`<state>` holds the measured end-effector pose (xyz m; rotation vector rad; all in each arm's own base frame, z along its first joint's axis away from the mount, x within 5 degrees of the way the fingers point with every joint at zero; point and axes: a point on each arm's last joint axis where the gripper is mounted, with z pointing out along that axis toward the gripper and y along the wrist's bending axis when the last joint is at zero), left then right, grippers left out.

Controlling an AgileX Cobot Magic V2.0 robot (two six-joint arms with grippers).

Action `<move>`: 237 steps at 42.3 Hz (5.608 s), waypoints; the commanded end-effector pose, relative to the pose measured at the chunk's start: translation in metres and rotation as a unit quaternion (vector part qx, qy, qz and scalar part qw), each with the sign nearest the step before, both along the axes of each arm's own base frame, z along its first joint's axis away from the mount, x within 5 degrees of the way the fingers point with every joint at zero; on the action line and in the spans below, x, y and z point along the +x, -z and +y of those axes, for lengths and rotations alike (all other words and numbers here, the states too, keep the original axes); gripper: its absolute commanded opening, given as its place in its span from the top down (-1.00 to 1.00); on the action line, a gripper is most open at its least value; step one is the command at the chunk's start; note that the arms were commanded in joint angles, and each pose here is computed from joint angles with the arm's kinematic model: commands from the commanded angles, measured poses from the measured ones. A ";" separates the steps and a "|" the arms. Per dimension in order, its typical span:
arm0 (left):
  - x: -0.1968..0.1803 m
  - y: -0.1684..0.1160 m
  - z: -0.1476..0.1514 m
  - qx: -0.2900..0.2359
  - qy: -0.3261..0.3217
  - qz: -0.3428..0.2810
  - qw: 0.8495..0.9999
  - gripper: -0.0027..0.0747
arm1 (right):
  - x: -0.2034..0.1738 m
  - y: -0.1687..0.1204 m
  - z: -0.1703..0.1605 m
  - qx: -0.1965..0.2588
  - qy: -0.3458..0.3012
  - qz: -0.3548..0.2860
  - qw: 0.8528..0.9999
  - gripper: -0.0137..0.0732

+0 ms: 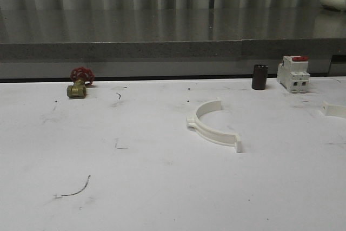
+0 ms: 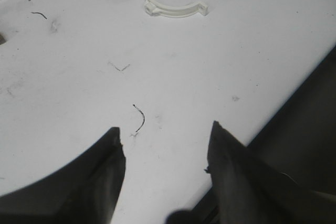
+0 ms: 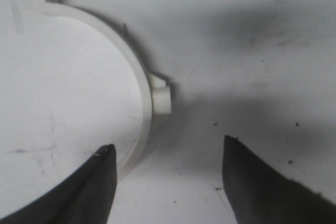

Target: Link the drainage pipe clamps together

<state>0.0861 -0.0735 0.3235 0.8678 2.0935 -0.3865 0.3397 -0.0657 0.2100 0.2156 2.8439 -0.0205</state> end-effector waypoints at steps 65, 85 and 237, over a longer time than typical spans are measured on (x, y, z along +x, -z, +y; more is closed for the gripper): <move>0.002 -0.013 -0.001 -0.033 -0.004 -0.029 0.999 0.01 | 0.038 -0.020 0.061 0.043 -0.043 -0.012 0.998 0.20; 0.002 -0.012 0.000 -0.017 -0.006 -0.032 0.999 0.01 | 0.044 -0.030 0.145 0.097 -0.003 -0.048 0.994 0.20; 0.002 -0.012 0.001 -0.014 -0.006 -0.034 0.999 0.01 | 0.061 0.019 0.170 0.082 -0.034 -0.009 0.996 -0.08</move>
